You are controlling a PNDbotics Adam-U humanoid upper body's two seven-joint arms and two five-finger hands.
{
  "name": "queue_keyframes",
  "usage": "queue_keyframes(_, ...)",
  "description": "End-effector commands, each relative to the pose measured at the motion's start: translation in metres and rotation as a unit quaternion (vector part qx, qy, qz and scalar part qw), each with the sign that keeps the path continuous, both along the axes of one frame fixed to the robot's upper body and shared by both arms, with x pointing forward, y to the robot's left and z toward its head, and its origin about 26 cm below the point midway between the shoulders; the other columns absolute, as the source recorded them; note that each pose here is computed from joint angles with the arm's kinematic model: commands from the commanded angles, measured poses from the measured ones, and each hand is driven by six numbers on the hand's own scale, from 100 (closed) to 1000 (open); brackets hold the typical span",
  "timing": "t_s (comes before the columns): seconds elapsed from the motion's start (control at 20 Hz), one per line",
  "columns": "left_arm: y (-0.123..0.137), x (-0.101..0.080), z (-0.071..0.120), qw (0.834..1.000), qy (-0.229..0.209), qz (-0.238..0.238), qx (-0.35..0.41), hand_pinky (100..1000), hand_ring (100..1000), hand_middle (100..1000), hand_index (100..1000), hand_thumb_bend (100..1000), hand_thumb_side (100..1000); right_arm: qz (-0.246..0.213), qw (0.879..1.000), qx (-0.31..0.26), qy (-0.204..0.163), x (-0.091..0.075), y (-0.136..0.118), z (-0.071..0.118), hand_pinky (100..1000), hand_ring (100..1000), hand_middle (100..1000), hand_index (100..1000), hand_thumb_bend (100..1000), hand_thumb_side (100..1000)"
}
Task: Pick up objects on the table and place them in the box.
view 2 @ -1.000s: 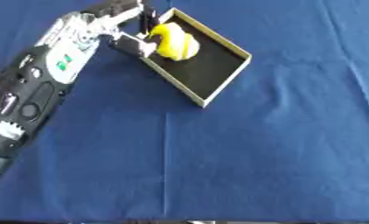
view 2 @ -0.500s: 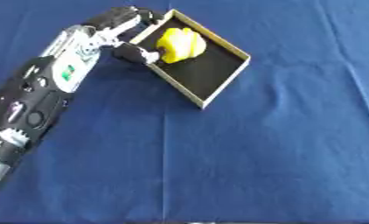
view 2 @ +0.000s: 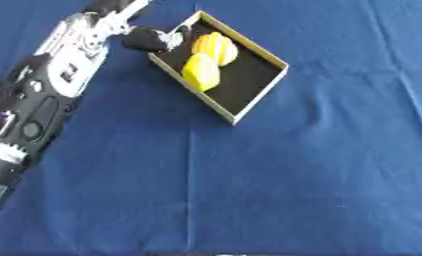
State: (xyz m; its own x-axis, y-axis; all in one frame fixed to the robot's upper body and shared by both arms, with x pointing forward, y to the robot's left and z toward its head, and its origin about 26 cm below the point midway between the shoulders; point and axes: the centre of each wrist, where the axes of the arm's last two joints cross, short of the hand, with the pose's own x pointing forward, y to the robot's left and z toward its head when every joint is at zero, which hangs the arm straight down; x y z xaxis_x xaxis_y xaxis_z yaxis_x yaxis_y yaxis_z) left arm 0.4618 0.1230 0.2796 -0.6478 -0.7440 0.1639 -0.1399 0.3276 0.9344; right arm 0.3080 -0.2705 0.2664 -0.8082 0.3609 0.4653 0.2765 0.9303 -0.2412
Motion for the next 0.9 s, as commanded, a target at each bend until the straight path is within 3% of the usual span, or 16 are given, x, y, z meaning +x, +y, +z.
queue_keyframes(0.05, 0.017, -0.017, 0.039, 0.997, -0.056, -0.008, -0.043, 900, 822, 776, 904, 100, 430, -0.003, 1.000, -0.007, -0.013, -0.004, -0.003, 0.008, 839, 829, 732, 807, 100, 835)
queue_keyframes(0.25, 0.041, -0.054, 0.073, 0.988, -0.128, -0.014, -0.085, 895, 811, 760, 874, 100, 371, -0.010, 1.000, -0.009, -0.020, -0.005, -0.006, 0.009, 838, 827, 731, 807, 100, 832)
queue_keyframes(0.45, 0.069, -0.097, 0.091, 0.973, -0.198, -0.018, -0.118, 892, 804, 755, 867, 100, 351, -0.016, 0.999, -0.009, -0.029, -0.005, -0.009, 0.011, 836, 826, 730, 806, 100, 829)
queue_keyframes(0.75, 0.108, -0.152, 0.087, 0.946, -0.272, -0.008, -0.173, 899, 801, 761, 871, 100, 418, -0.025, 0.999, -0.005, -0.048, -0.006, -0.013, 0.016, 834, 823, 730, 806, 100, 824)
queue_keyframes(0.9, 0.125, -0.164, 0.076, 0.928, -0.306, 0.006, -0.211, 902, 794, 760, 893, 100, 444, -0.027, 0.998, -0.002, -0.059, -0.006, -0.015, 0.018, 833, 822, 729, 806, 100, 826)
